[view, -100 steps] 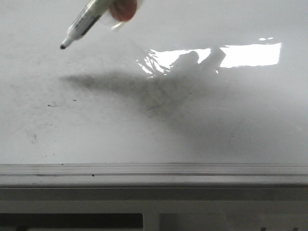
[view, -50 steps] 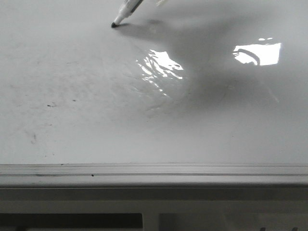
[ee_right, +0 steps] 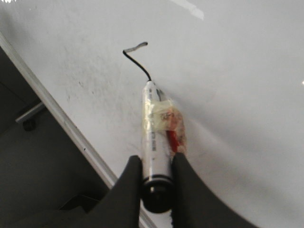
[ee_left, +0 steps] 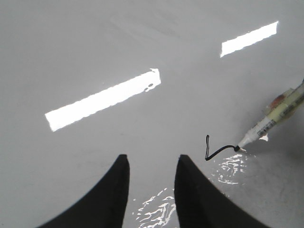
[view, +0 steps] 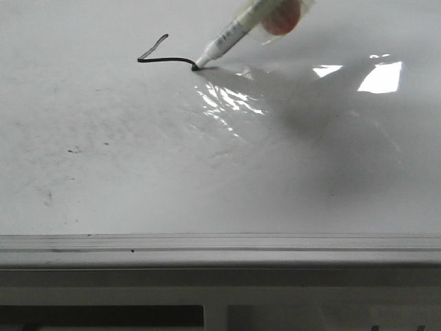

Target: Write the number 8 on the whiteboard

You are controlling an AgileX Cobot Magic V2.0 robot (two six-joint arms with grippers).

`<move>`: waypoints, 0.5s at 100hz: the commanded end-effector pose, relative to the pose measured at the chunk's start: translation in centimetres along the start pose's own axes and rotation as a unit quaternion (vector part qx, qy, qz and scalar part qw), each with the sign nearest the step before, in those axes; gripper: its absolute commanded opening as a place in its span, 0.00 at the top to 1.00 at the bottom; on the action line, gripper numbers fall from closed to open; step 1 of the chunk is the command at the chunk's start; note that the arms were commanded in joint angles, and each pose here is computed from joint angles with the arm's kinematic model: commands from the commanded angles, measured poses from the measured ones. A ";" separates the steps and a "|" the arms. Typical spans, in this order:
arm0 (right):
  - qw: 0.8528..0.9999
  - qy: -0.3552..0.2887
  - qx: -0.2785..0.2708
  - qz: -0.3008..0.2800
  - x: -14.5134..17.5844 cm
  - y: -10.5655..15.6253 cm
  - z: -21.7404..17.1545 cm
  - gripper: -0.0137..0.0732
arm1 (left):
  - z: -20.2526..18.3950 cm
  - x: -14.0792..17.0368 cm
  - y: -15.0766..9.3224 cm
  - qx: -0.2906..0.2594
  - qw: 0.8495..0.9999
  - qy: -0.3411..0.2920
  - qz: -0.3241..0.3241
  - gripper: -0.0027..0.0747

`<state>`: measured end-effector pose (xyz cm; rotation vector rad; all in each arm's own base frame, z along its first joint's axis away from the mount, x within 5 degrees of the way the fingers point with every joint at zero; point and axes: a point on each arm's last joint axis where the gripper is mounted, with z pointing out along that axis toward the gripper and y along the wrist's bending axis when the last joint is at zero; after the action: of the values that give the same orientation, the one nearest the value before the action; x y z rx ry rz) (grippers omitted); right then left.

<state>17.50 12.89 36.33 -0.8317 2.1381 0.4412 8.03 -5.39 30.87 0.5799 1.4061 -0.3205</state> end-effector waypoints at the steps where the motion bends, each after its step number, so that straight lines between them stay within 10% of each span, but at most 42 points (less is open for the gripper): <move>1: 1.000 -0.017 -0.009 0.003 -0.3 0.5 0.4 0.89 | 0.0 -1.6 0.3 -0.005 0.999 -0.047 -0.009 0.68; 50: 0.991 -0.119 0.052 -0.017 -2.8 -0.2 -1.2 0.89 | 0.0 -1.6 0.3 -0.005 0.999 -0.047 -0.009 0.68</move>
<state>17.84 13.79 36.91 -0.7811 2.0517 0.4269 8.03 -5.39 30.87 0.5799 1.4061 -0.3205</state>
